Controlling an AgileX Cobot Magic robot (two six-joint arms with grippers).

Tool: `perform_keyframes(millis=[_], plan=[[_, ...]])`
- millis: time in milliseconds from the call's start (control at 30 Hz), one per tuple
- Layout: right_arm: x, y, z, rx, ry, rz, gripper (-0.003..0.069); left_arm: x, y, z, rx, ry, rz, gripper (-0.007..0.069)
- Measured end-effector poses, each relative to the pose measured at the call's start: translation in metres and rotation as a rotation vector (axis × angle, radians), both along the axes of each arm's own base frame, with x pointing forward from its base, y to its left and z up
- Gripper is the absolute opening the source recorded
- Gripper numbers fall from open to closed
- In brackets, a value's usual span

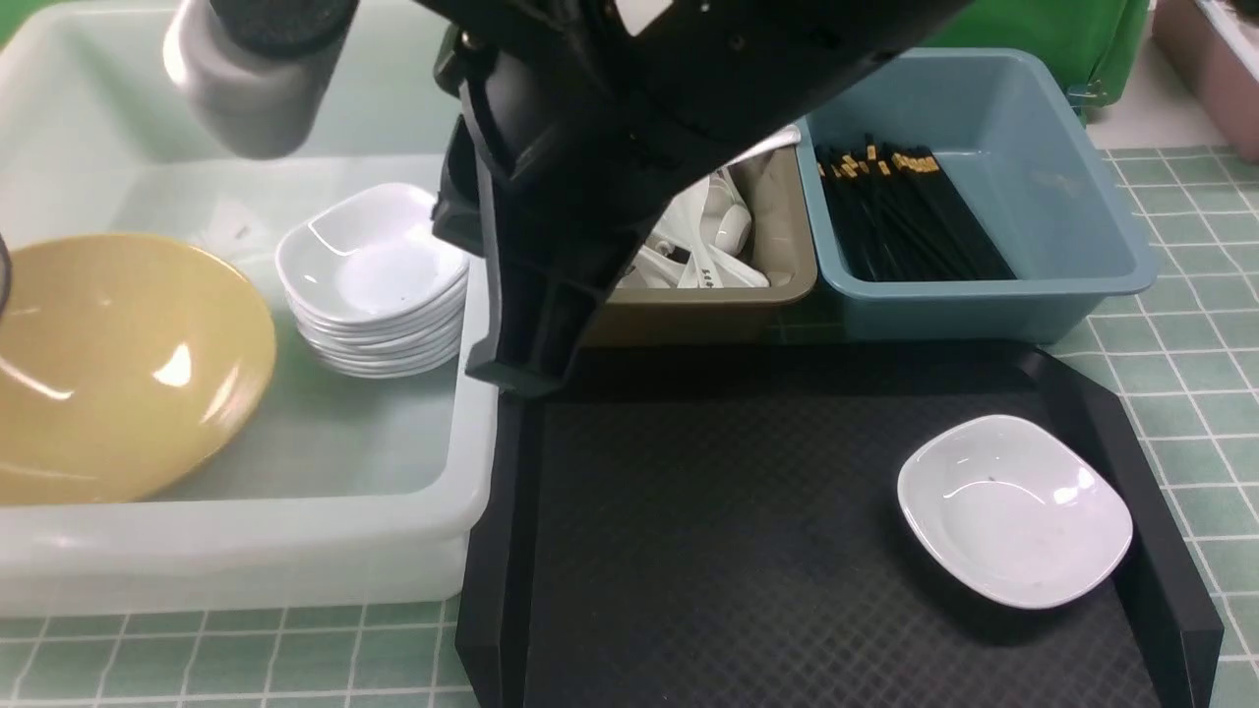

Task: On blue table put chopsticks spoon bowls plates into blue grey white boxes.
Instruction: 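Place the tan bowl onto the bowl stack in the left bin with the left gripper, then grasp the small white bowl on the black tray by its rim with the left gripper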

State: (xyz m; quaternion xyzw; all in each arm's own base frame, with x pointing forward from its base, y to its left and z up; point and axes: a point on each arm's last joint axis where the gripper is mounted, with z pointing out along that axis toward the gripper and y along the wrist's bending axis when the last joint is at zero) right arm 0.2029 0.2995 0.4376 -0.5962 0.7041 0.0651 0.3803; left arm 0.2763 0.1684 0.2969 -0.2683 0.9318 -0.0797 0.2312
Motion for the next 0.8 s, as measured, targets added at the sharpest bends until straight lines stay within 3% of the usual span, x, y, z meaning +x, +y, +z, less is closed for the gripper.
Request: perform_keyframes(millis=[233, 367, 567, 600, 667, 800], plan=[[0.008, -0.013, -0.005, -0.078, 0.036, -0.077, 0.0047, -0.012, -0.03, 0.076, 0.088, -0.142, -0.046, 0.0581], [0.024, -0.031, -0.007, -0.095, 0.086, -0.192, 0.0048, -0.003, -0.095, 0.095, 0.093, -0.19, -0.269, 0.0574], [0.036, -0.076, -0.009, -0.074, 0.132, -0.365, 0.0052, 0.01, -0.219, 0.084, 0.059, -0.165, -0.715, 0.0559], [0.034, -0.08, -0.008, -0.074, 0.133, -0.371, 0.0052, 0.011, -0.223, 0.082, 0.059, -0.159, -0.729, 0.0559], [0.029, -0.108, -0.01, -0.069, 0.152, -0.444, 0.0053, 0.011, -0.272, 0.069, 0.048, -0.136, -0.889, 0.0547], [0.012, -0.152, -0.013, -0.056, 0.172, -0.552, 0.0055, 0.015, -0.34, 0.036, 0.028, -0.103, -1.051, 0.0545]])
